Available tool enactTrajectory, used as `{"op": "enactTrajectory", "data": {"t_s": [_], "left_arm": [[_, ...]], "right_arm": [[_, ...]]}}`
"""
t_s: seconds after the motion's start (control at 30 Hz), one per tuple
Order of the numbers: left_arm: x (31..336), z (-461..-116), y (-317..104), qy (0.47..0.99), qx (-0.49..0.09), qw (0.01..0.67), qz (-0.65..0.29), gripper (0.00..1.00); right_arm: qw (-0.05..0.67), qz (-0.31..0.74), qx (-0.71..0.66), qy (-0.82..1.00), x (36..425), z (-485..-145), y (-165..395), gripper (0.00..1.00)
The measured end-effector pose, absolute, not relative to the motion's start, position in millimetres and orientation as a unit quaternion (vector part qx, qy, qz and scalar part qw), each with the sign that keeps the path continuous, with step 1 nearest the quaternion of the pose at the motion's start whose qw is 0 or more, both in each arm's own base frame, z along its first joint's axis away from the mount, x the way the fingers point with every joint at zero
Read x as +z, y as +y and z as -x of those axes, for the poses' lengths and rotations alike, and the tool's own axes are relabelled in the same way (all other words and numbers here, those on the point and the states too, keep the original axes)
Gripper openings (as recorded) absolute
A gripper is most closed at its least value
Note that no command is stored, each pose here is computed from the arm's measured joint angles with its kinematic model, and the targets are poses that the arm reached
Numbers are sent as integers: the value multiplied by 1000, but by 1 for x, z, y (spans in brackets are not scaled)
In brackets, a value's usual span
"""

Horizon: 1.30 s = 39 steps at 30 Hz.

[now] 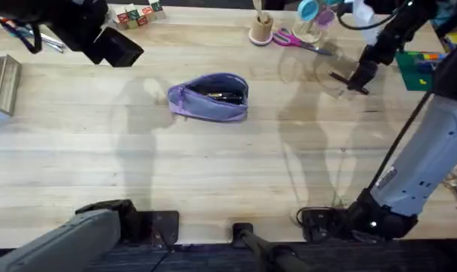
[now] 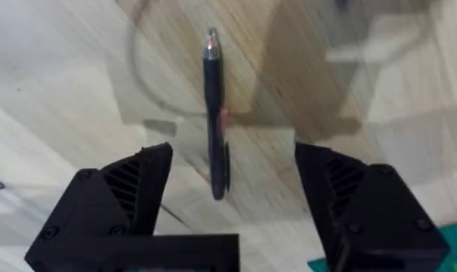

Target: Unzip the bag, pick up the pens from the table one at a time and place them inside, then zip the bag closed.

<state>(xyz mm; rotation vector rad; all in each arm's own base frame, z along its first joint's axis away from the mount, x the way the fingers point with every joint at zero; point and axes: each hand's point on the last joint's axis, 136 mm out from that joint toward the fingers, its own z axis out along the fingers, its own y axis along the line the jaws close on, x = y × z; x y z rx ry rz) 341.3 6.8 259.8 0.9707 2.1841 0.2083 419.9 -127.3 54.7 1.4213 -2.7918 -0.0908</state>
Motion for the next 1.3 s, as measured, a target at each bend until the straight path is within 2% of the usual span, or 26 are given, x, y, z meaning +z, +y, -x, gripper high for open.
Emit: {"op": "enactTrajectory", "data": {"t_s": [0.2,0.3,0.33,0.37,0.47,0.53,0.6,0.77,0.83,1.3], "left_arm": [[260,-342,7,848,81,364,-377,993],[260,-342,7,848,82,364,-377,993],[260,-342,7,848,82,364,-377,993],[260,-342,7,848,82,364,-377,993],[260,-342,7,848,82,364,-377,994],[260,-342,7,848,82,364,-377,994],[260,-342,7,848,82,364,-377,994],[260,-342,7,848,82,364,-377,993],[260,-342,7,848,82,364,-377,993],[261,-342,2,844,71,370,-381,993]], "right_arm": [[18,-458,-30,-888,43,-420,-127,980],[27,-467,-9,-884,41,-426,-128,728],[28,-469,-4,-883,40,-428,-129,676],[29,-469,-1,-882,40,-429,-129,643],[41,-476,7,-879,39,-428,-128,634],[51,-482,10,-875,39,-427,-124,531],[57,-489,9,-870,39,-426,-117,375],[67,-499,3,-864,39,-423,-108,218],[71,-498,-2,-864,39,-420,-107,61],[71,-498,-34,-863,40,-411,-97,33]]}}
